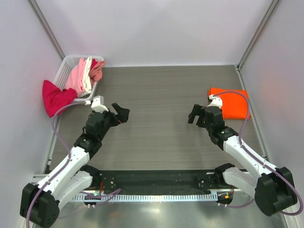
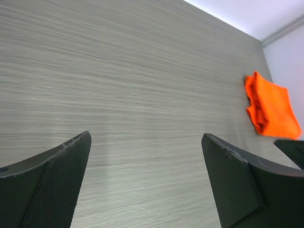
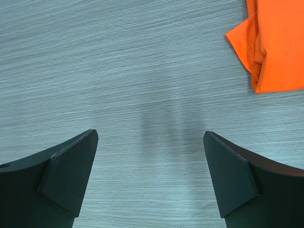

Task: Fold and stack the t-shirts
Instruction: Reset both grippers

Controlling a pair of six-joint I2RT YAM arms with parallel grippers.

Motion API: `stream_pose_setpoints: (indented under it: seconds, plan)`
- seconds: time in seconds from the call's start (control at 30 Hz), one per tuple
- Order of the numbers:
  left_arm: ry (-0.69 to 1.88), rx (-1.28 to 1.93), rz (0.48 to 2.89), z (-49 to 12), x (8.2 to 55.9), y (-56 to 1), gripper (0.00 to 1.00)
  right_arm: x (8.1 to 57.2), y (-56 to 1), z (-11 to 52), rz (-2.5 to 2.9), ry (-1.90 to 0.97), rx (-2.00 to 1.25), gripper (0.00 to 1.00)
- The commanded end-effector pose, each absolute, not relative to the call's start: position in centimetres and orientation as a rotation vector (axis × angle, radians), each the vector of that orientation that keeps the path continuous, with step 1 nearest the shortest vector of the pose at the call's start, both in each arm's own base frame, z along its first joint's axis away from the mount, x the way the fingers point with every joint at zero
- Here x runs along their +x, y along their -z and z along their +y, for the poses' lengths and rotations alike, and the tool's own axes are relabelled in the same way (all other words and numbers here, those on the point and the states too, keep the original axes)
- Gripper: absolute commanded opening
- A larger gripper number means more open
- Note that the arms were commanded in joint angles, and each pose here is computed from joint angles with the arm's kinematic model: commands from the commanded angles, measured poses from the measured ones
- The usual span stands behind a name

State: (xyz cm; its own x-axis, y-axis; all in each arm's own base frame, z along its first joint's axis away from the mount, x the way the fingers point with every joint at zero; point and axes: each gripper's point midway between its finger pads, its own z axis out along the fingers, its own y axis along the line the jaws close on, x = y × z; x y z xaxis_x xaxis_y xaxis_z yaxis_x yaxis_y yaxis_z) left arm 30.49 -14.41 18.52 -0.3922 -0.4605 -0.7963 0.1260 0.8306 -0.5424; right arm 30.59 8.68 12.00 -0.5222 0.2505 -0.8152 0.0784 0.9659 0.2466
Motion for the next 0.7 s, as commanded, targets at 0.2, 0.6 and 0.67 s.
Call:
stream_pose_setpoints:
  seconds: [0.2,0.6,0.67]
  plan:
    - [0.519,-0.227,1.763,-11.3,28.6,-17.6,1.0,30.1,-13.2,7.8,1.944,-0.243,0.236,1.0]
    - [0.514,-0.235,1.82,-11.7,29.0,-17.0,0.99,28.4,-14.9,7.1,1.815,-0.292,0.246,1.0]
    - [0.507,-0.252,1.822,-11.5,29.0,-16.9,1.0,28.5,-14.9,7.2,1.818,-0.295,0.239,1.0]
